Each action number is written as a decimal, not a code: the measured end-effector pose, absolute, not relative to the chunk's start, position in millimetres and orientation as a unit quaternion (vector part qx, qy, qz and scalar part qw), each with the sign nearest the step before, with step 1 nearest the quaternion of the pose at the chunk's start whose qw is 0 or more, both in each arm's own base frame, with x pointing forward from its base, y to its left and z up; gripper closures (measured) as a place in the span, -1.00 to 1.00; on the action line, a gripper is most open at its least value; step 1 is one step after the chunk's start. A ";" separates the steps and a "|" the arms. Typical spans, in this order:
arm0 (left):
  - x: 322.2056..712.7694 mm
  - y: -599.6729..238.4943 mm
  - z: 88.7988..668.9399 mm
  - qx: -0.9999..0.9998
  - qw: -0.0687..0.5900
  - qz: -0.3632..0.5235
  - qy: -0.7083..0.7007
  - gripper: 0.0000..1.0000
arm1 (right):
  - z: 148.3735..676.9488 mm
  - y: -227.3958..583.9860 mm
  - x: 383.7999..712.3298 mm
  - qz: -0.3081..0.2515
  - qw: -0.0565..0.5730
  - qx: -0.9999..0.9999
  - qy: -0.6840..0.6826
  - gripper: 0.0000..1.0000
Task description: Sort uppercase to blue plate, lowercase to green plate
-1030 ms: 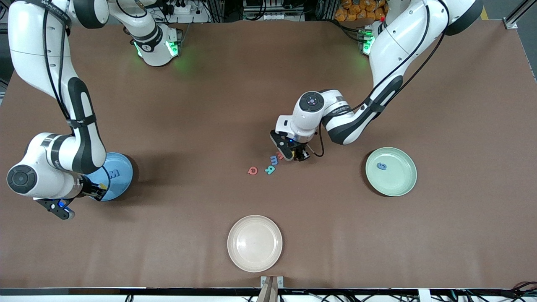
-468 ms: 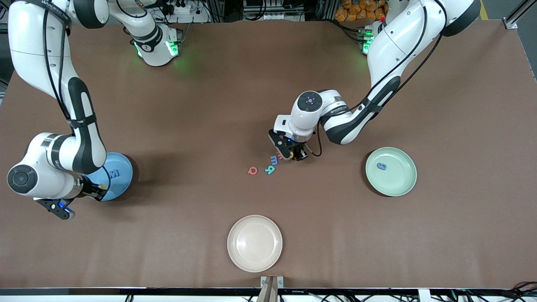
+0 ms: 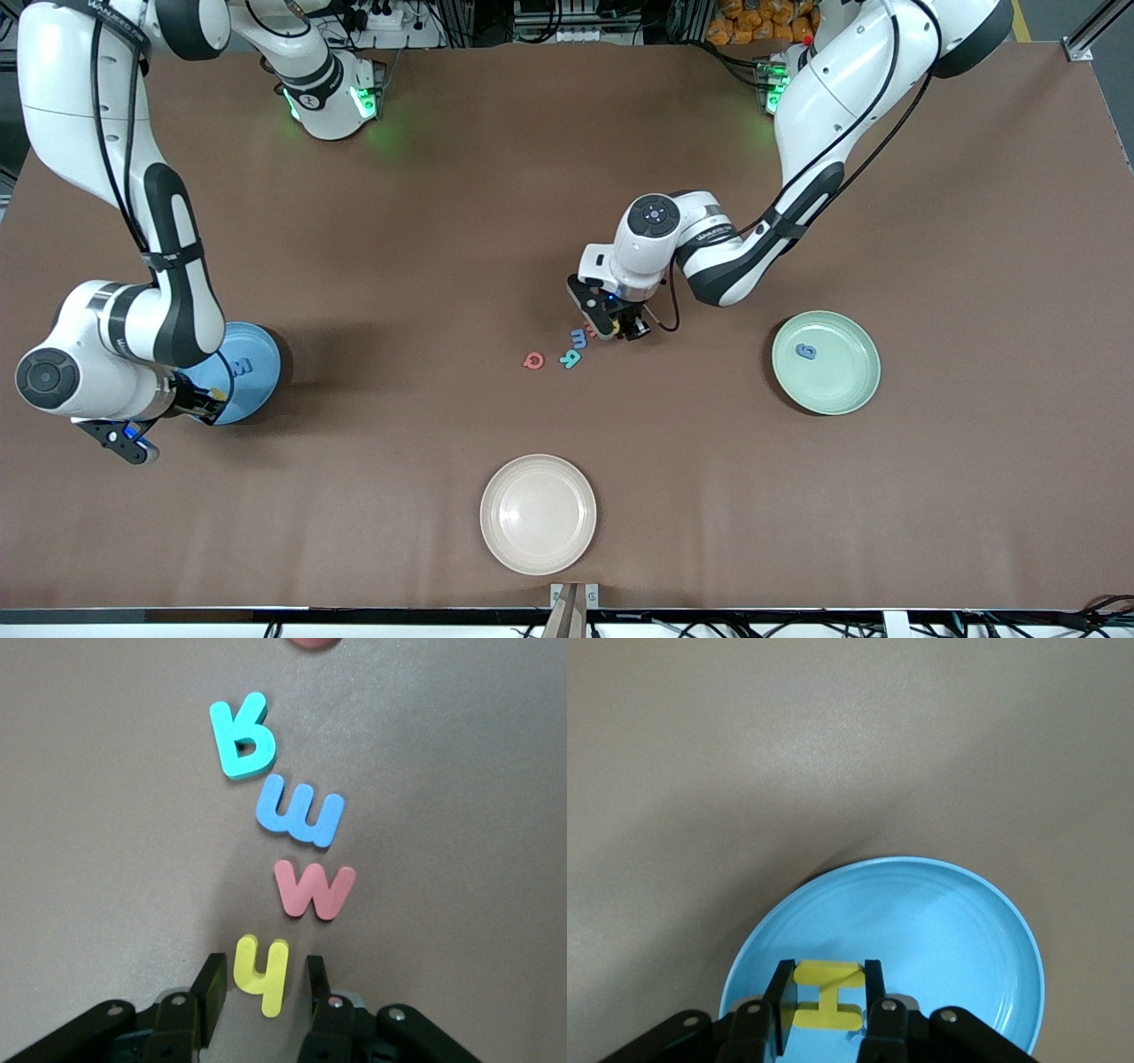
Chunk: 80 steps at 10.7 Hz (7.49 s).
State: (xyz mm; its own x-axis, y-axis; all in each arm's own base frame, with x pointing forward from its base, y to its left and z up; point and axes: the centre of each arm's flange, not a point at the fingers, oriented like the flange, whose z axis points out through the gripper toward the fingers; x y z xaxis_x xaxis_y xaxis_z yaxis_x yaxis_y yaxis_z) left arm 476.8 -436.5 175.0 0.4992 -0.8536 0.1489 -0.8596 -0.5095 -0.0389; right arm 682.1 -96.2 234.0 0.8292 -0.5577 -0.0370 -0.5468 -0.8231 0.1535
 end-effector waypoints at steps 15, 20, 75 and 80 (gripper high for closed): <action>482.4 -434.9 176.2 0.862 0.012 0.084 -0.500 0.47 | 226.3 -95.8 676.5 -0.051 0.069 0.953 -0.290 -1.00; 507.1 -407.4 177.5 0.856 0.001 0.087 -0.509 0.47 | 226.9 -92.8 677.3 -0.049 0.069 0.954 -0.288 -1.00; 504.9 -293.5 245.7 0.931 0.003 0.062 -0.359 0.06 | 203.4 331.0 665.7 0.036 -0.041 0.847 -0.529 0.27; 502.8 -334.6 259.4 0.973 -0.012 0.052 -0.223 0.07 | 228.8 166.2 726.7 0.024 -0.004 0.883 -0.469 0.27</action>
State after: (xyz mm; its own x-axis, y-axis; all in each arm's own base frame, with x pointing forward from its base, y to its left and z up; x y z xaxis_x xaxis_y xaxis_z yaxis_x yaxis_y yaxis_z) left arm 502.8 -334.6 259.4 0.8948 -0.4361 0.0955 -0.4336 -0.8999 -0.0465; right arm 726.7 166.2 228.8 0.5582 -0.8289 0.0381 -0.8285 -0.5593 -0.0288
